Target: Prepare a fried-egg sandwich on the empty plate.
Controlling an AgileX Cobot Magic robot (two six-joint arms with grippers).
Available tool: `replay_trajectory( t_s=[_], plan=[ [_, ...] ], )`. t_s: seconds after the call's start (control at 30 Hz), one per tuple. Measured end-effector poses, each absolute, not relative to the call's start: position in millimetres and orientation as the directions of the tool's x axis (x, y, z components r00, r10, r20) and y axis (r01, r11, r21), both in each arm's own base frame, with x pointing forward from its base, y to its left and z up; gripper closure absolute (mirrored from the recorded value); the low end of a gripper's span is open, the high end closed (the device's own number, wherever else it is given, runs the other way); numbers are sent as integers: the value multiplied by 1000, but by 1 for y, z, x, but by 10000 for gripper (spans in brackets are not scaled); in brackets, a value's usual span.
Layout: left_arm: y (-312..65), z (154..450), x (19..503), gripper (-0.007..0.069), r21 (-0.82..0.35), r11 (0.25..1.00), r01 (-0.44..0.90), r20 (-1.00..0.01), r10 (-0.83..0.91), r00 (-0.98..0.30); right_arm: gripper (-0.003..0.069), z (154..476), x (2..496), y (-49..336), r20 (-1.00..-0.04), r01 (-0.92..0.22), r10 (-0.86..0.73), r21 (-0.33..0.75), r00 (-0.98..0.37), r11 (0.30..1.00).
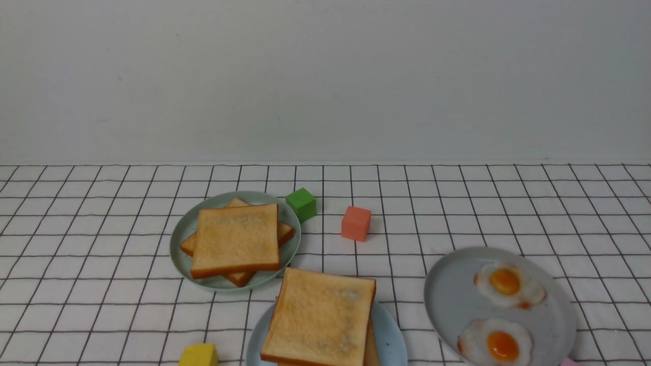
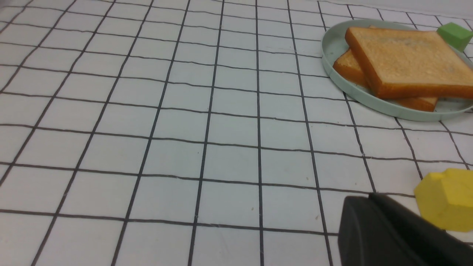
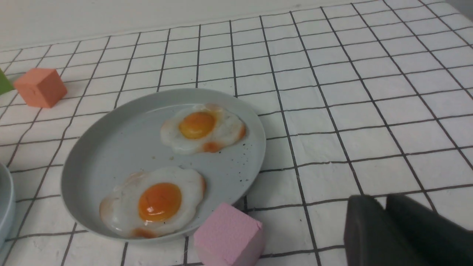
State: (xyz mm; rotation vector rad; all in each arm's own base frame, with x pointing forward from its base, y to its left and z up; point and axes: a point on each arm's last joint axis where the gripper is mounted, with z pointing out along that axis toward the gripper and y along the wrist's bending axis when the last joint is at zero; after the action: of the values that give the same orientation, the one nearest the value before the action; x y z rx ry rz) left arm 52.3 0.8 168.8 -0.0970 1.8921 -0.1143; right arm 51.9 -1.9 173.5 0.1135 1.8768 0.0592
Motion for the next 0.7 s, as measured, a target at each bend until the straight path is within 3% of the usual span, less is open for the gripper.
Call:
replay_trajectory(
  t_s=[0.7],
  plan=[
    [1,169,52,585,-128,992,-10,-940,-124,-318,543,173,52,-2,-948,48,109,98,-300,994]
  ],
)
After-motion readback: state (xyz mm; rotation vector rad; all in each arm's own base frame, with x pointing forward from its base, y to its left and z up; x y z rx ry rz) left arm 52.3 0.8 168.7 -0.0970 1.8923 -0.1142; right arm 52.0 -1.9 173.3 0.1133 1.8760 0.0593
